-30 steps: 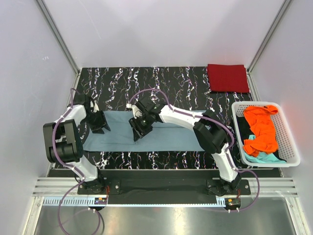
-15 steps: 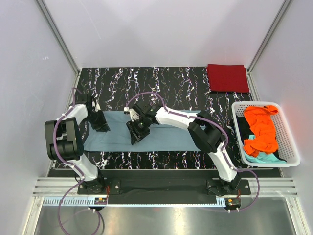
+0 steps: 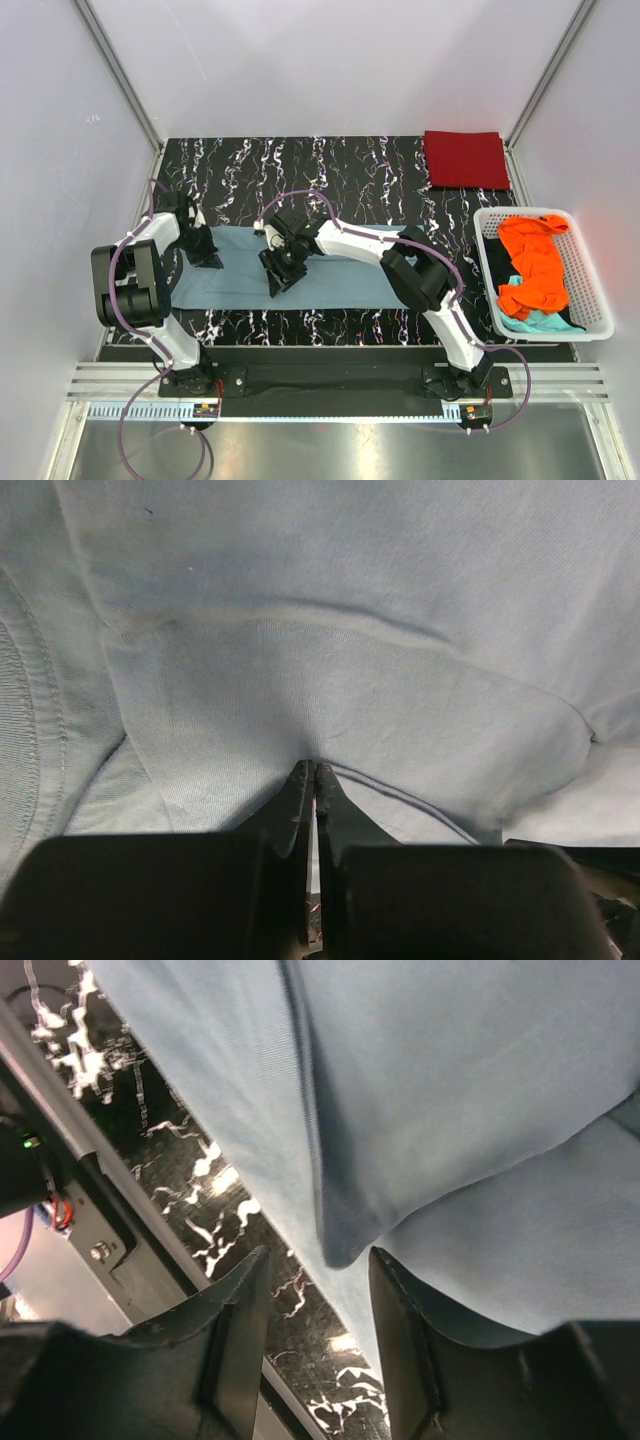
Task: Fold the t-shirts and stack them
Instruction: Fold the tshirt
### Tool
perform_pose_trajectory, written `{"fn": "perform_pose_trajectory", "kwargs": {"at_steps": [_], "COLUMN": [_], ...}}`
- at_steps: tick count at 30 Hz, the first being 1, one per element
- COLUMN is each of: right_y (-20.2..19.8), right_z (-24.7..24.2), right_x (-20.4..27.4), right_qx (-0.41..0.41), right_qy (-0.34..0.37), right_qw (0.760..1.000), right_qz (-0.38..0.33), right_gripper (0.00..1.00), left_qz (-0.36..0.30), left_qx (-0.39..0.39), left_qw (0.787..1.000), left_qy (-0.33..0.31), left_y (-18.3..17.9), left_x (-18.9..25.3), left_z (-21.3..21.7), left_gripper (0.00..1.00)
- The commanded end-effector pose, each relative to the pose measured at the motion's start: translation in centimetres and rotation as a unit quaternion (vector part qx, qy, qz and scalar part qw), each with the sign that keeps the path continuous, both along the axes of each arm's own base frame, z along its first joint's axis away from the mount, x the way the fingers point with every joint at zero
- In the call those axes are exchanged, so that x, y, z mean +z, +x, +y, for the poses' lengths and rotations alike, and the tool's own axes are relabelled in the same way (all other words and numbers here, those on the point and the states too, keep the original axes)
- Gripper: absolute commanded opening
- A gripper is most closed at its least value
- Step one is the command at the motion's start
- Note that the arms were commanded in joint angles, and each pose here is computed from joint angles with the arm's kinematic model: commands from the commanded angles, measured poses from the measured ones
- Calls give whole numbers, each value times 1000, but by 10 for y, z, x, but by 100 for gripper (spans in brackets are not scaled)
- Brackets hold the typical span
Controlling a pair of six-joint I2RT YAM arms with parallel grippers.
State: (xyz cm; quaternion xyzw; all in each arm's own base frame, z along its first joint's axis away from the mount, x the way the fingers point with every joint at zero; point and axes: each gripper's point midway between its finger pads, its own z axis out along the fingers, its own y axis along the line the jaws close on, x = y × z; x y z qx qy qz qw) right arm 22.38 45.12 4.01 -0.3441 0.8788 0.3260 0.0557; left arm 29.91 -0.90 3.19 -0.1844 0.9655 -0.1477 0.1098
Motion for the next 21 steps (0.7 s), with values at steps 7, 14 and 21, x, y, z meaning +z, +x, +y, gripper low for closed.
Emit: {"fn": "perform_pose_trajectory", "kwargs": {"at_steps": [7,14,21], "right_y": [2,8,11], "right_z": [9,10,12], "right_x": [-1,10,18], "right_qx": [-10,-22,-27], "right_qy": [-13,-13,-19], "right_qw": [1000,1000,999], "right_qz": [-4,-16,-17], "right_gripper": [40,19,16], "left_qz": [-33,-39,-52], "left_qx": [-2,7,40], "left_qw": [999,999,998], "left_qy": [15,22,22], "left_y": [9,6,1], "left_x": [13,22,34], "left_z": [4,9,22], "left_gripper": [0,0,0]}}
